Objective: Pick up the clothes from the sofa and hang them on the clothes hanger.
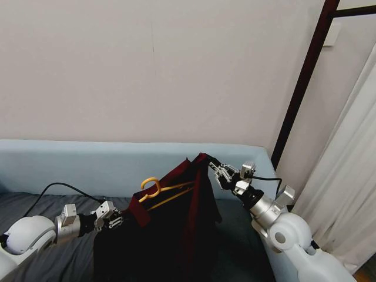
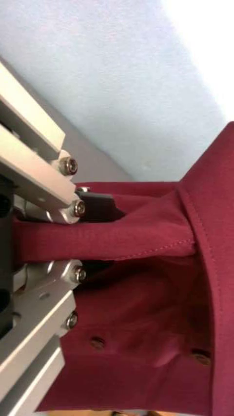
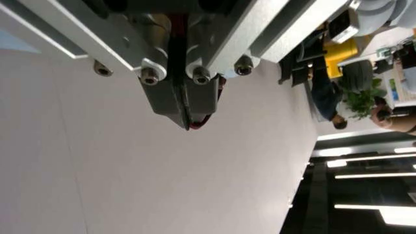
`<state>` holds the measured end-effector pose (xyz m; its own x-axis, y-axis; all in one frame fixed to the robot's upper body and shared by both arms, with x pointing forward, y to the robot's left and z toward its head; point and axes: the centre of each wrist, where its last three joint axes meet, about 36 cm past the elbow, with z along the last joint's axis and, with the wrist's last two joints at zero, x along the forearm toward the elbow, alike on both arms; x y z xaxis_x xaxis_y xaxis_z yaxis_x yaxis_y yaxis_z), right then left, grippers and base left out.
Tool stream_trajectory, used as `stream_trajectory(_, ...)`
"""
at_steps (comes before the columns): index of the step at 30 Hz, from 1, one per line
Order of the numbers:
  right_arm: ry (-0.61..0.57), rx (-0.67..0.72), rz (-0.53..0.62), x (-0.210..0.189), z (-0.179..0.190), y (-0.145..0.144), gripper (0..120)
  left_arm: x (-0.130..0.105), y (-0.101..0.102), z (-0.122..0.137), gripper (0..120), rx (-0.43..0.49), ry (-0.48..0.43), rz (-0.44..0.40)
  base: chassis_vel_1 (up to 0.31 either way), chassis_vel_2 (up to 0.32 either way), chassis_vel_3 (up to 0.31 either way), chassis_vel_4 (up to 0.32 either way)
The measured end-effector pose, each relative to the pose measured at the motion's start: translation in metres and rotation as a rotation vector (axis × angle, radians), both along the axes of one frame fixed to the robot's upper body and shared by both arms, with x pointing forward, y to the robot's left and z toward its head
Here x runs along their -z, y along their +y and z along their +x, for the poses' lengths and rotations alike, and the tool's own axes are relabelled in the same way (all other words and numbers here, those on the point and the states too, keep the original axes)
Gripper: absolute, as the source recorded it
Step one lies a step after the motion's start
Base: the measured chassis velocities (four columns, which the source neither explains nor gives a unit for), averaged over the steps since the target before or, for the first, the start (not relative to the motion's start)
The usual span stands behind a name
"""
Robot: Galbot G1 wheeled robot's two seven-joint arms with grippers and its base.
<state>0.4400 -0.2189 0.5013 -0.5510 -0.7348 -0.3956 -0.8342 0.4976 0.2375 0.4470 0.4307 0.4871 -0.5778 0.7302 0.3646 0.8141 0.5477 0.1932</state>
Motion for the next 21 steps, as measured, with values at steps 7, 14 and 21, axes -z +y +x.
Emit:
stream_trajectory(7,0.017,-0.04,-0.039,0.025,-0.027,0.017,0,-0.022,-0.014,-0.008,1,0.025,-0.021,-0.079,0.0,0.0,0.0,0.0)
stream_trajectory(14,0.023,-0.095,-0.026,0.041,-0.043,0.03,0,-0.033,-0.023,-0.014,1,0.058,-0.034,-0.092,0.0,0.0,0.0,0.0)
stream_trajectory(21,-0.019,-0.217,-0.024,0.052,-0.058,0.037,0,-0.033,-0.024,-0.015,1,0.061,-0.037,-0.095,0.0,0.0,0.0,0.0)
